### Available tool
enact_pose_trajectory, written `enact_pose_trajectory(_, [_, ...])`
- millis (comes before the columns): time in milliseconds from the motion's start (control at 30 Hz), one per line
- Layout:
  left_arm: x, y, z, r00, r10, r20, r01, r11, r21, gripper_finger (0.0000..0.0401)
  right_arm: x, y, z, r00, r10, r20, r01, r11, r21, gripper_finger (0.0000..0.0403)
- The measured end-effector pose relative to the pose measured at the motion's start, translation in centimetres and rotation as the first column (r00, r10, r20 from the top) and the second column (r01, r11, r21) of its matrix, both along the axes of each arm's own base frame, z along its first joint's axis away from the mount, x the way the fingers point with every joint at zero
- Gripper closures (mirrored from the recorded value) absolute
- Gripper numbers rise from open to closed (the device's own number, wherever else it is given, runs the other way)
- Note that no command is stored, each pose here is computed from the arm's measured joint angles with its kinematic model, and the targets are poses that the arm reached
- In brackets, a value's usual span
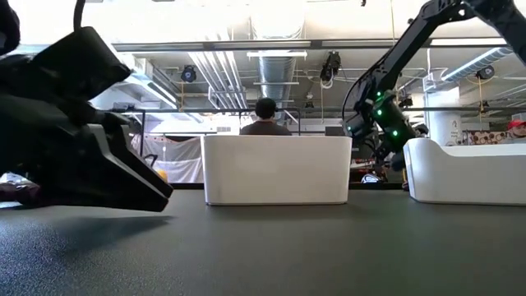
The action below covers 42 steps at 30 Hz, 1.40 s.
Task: Sort produce into baskets
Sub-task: Put the garlic into the left white bin
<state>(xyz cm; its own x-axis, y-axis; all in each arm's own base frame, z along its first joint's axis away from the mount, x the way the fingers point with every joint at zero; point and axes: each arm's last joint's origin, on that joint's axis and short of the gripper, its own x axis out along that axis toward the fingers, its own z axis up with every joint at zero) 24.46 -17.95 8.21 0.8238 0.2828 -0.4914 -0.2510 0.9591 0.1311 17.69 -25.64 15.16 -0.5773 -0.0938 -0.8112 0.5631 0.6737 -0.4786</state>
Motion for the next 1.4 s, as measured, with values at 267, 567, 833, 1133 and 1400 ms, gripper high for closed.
enact_pose_trajectory(267, [-1.4,1.2,0.6,1.000,-0.004,-0.004,0.004,1.000,0.010,0.0235,-0.4,-1.4,0.4,0.998,-0.033,0.056,0.033,0.999,-0.009,0.0173])
enact_pose_trajectory(567, [-3.8,3.3,2.4,0.999,-0.003,0.035,0.004,1.000,-0.025,0.0235,-0.8,-1.5,0.4,0.988,-0.105,0.112,0.101,0.994,0.043,0.0190])
enact_pose_trajectory(833, [-4.4,3.8,3.0,0.999,-0.006,0.051,0.007,0.999,-0.034,0.0235,-1.0,-2.3,-1.5,0.974,-0.199,0.107,0.199,0.980,0.013,0.0193])
enact_pose_trajectory(1133, [-4.0,3.2,2.6,0.999,-0.037,0.024,0.038,0.998,-0.059,0.0235,-0.7,-3.2,-3.6,0.955,-0.297,0.030,0.296,0.955,0.031,0.0193])
enact_pose_trajectory(1400, [-3.8,3.0,2.6,0.999,-0.040,0.034,0.043,0.996,-0.072,0.0235,-0.5,-3.2,-1.4,0.947,-0.298,0.121,0.303,0.953,-0.023,0.0254])
